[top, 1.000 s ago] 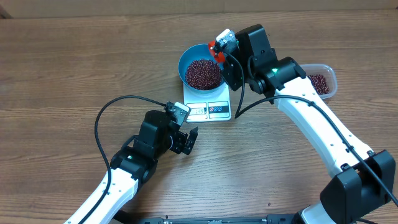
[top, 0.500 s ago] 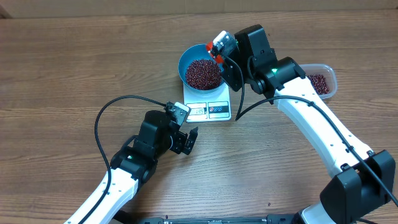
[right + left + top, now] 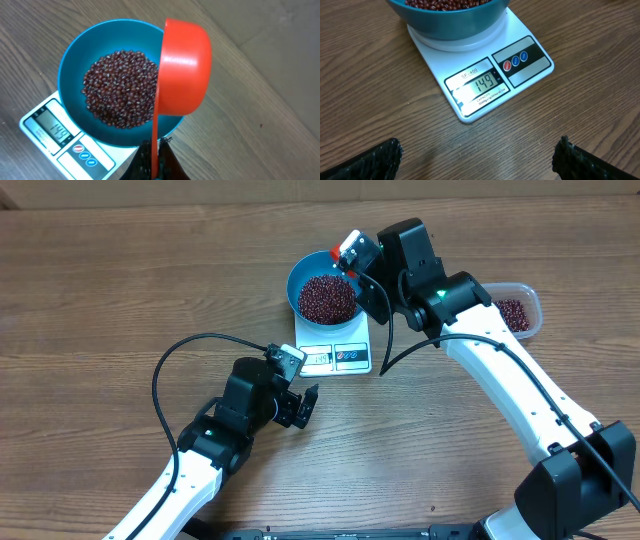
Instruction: Scoop item into bowl and weigh 150g on scale
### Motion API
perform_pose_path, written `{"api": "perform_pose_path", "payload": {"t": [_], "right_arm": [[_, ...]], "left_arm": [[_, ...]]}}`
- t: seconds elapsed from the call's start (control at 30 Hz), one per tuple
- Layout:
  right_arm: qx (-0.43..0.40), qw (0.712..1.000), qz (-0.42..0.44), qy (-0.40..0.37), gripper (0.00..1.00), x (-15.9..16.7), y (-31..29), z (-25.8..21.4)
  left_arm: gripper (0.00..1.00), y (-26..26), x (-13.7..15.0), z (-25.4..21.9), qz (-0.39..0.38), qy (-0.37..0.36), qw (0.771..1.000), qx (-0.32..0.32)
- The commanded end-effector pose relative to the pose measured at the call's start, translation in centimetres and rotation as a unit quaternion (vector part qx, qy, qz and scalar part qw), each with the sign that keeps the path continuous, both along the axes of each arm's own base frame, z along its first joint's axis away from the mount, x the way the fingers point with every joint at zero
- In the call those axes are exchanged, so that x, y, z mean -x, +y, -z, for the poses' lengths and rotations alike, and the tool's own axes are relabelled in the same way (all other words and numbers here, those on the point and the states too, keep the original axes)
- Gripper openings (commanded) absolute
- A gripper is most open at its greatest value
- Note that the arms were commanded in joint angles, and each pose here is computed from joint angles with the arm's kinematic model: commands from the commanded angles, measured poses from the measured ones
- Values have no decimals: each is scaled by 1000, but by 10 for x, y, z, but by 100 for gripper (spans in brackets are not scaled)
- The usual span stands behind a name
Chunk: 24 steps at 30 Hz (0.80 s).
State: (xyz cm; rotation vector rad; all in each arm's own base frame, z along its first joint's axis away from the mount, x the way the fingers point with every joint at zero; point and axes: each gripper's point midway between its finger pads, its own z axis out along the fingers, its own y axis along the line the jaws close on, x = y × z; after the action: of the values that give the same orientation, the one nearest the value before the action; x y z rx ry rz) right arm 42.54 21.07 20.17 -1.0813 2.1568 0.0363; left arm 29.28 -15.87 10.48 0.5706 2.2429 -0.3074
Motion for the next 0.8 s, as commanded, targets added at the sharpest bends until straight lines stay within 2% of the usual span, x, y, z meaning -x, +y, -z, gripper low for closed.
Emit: {"api": "perform_pose_path", "payload": {"t": [0.0,0.77], "right_arm": [[4,999,-11,-40,4,-5,2,-26],[13,998,-29,-62,4,-10,4,-31]], "left_arm": [[100,2,0,3,-6,3,1000,-3],[100,2,0,3,-6,3,1000,-3]]}}
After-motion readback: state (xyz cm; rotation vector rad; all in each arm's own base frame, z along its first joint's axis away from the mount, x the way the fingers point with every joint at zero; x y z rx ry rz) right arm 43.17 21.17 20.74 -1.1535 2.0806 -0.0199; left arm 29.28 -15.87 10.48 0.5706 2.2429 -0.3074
